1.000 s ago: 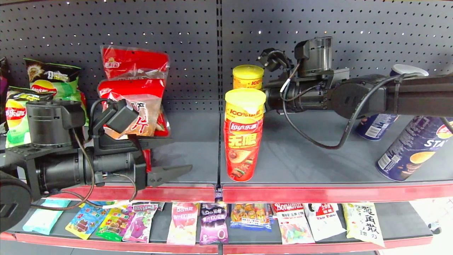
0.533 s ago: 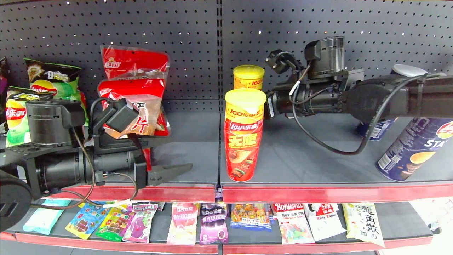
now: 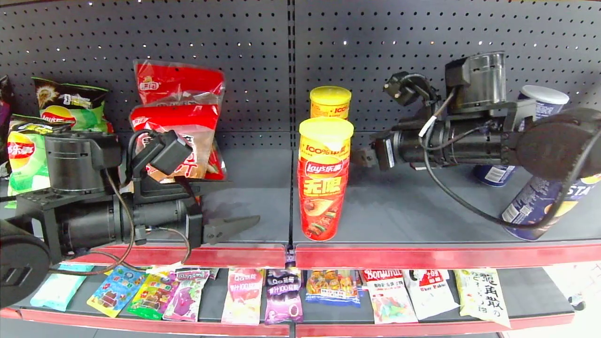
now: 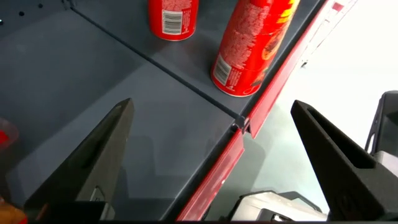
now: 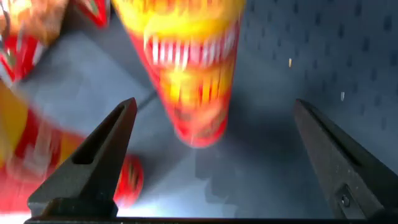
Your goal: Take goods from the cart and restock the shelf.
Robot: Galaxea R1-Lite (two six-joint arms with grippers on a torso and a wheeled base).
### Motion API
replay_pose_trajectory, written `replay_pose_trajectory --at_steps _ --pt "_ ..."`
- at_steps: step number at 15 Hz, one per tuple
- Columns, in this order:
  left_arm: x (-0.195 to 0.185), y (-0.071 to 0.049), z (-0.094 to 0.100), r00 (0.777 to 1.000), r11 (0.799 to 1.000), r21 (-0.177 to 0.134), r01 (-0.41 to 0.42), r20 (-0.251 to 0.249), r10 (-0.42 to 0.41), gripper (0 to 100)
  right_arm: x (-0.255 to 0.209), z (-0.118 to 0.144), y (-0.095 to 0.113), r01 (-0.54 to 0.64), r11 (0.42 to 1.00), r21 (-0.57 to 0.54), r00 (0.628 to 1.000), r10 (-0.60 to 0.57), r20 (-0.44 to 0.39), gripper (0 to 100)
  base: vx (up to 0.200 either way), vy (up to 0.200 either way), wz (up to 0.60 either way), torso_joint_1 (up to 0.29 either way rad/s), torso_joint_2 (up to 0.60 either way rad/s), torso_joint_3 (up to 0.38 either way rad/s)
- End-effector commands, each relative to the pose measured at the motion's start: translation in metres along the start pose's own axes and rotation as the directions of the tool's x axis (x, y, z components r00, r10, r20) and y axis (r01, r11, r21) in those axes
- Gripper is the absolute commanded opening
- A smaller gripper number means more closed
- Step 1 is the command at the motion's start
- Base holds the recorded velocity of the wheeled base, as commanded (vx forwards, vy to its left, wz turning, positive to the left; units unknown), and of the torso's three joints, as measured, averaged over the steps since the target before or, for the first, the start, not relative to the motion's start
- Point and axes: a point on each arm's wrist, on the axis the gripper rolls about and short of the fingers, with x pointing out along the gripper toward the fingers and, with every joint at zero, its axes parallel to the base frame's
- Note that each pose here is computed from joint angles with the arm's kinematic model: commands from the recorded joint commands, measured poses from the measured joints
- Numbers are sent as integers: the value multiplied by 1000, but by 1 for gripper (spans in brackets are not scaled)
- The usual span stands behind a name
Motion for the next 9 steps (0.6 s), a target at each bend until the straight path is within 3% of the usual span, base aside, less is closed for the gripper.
replay_pose_trajectory --at_steps 1,6,9 --pt "9 5 -6 999 999 -13 -31 -29 31 100 -72 -24 20 10 1000 12 1000 -10 -17 100 0 0 0 0 0 0" --pt "42 5 -10 998 1000 -15 5 -68 -6 100 -154 -75 47 12 1000 13 1000 -12 -13 100 0 0 0 0 0 0" --pt "60 7 -12 996 1000 -14 12 -85 -13 100 -180 -81 50 46 999 10 998 -46 39 100 0 0 0 0 0 0"
